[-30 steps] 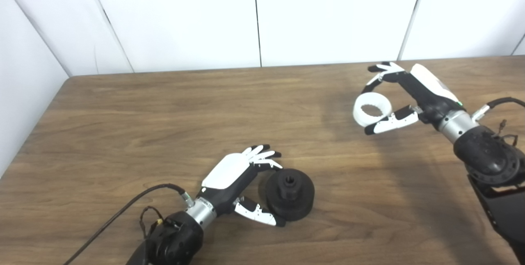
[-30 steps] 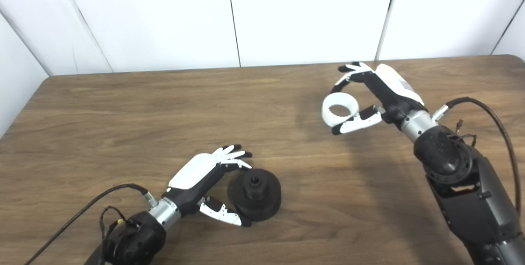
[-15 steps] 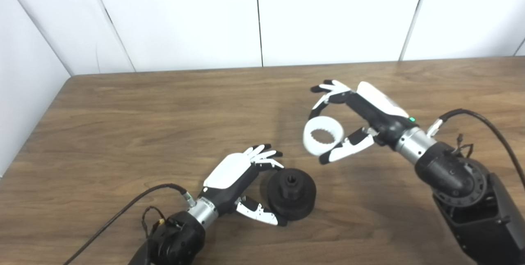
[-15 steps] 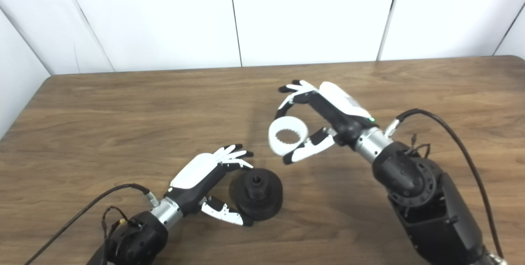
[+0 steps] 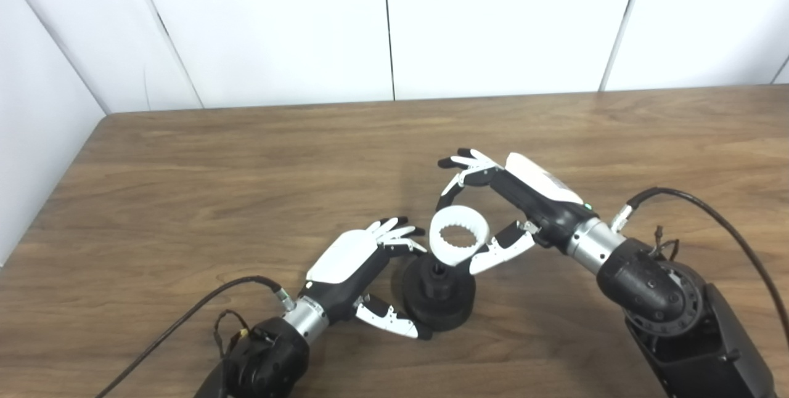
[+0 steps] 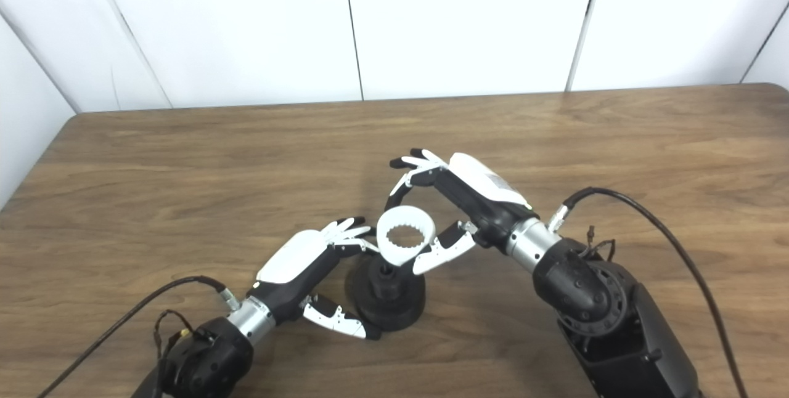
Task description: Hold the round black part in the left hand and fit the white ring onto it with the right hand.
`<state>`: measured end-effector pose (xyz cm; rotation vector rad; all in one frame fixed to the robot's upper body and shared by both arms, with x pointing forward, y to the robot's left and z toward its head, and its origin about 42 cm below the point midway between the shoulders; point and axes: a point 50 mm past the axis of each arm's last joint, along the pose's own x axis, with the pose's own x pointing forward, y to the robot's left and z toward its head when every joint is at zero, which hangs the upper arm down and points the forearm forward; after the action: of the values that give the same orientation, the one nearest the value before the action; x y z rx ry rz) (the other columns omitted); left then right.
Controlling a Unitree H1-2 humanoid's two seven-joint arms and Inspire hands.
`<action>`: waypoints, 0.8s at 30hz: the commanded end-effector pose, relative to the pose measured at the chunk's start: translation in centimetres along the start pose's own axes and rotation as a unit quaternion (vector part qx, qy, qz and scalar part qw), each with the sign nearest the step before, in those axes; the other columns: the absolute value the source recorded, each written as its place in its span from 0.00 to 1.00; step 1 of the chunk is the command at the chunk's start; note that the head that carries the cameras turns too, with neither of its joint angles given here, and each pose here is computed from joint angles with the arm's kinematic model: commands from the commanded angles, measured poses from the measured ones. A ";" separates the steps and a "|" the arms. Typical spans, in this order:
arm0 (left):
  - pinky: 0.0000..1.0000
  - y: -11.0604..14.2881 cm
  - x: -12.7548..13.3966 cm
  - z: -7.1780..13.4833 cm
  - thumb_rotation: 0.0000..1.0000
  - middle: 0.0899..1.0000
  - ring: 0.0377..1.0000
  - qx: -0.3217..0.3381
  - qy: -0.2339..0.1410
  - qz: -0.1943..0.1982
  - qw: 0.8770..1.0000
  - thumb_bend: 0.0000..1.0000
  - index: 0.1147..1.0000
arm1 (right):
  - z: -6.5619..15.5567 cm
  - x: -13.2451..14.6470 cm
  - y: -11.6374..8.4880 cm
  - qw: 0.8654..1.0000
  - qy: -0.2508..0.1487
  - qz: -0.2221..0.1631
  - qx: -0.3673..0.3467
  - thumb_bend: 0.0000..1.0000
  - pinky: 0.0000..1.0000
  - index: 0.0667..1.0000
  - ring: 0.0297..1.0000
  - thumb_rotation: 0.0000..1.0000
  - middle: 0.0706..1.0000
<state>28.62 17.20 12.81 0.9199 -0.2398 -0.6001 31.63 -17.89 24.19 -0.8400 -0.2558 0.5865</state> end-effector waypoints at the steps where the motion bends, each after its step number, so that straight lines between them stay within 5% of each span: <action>1: 1.00 -0.3 0.2 -0.2 0.32 0.91 0.99 0.015 0.005 -0.013 1.000 0.87 0.61 | 1.9 0.0 -1.0 0.999 -0.038 -0.013 -0.006 0.53 1.00 0.45 1.00 0.15 0.91; 24: 1.00 0.0 0.4 0.2 0.34 0.91 0.99 0.019 0.003 -0.014 1.000 0.86 0.62 | 2.5 -0.6 -0.6 0.998 -0.043 0.021 -0.041 0.52 1.00 0.45 1.00 0.15 0.90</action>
<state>28.65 17.11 12.81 0.9185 -0.2355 -0.6000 30.07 -17.24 24.66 -0.8818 -0.2719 0.6669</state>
